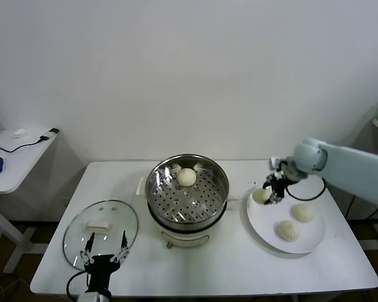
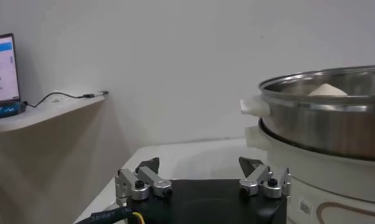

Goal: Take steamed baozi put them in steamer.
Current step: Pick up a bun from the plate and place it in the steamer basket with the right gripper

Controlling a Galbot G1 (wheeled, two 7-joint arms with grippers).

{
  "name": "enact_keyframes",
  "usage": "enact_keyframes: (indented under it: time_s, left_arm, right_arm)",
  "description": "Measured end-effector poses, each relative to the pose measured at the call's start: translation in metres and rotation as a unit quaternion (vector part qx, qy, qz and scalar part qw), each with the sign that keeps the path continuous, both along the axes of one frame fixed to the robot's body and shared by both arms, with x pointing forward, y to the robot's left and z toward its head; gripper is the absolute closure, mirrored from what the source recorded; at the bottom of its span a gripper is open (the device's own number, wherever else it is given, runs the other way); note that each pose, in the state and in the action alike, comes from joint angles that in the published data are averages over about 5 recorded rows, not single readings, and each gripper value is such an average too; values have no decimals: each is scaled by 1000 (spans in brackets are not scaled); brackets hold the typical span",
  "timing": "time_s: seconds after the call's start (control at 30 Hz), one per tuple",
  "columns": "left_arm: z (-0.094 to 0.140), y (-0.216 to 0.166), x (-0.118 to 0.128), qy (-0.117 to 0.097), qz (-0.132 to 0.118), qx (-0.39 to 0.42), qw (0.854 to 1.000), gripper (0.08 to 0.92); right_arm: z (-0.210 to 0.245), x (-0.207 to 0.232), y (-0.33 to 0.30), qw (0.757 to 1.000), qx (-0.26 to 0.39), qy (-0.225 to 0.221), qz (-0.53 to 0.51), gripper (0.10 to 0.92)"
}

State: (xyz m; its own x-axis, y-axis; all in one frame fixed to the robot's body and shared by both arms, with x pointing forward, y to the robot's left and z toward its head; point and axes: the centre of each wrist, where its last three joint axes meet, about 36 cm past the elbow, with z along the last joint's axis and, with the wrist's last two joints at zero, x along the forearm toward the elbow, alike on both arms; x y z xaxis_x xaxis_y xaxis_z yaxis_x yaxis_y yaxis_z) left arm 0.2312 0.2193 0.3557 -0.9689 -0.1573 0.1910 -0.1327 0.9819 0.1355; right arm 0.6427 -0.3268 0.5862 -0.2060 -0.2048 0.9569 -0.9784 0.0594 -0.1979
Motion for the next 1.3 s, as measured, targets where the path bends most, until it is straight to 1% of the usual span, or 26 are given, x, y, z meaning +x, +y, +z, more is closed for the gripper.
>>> enact_keyframes:
  time_s: [0.13, 0.23, 0.33, 0.47, 0.63, 0.83, 1.13, 1.3]
  left_arm:
    - [2, 0, 0, -1, -2, 2, 1000, 177]
    - [3, -2, 0, -2, -4, 2, 1000, 177]
    - [4, -3, -2, -3, -6, 2, 1000, 177]
    - [6, -3, -3, -4, -6, 3, 1000, 177]
    - [7, -5, -2, -7, -4, 1, 1000, 177]
    - [7, -5, -1, -7, 0, -1, 1000, 177]
    - [3, -6, 1, -6, 2, -2, 1000, 177]
    - [3, -7, 2, -6, 1, -3, 1000, 177]
  right_arm:
    - [69, 5, 27, 999, 20, -30, 22, 420]
    - [110, 1, 59, 997, 40, -49, 38, 420]
    - [135, -9, 98, 995, 57, -60, 51, 420]
    - [146, -25, 154, 993, 66, -67, 66, 420]
    - [134, -39, 217, 992, 61, -68, 83, 420]
    - [93, -48, 271, 992, 44, -62, 97, 420]
    - [22, -49, 306, 994, 27, -60, 90, 420]
    - [-2, -46, 315, 995, 26, -59, 80, 416]
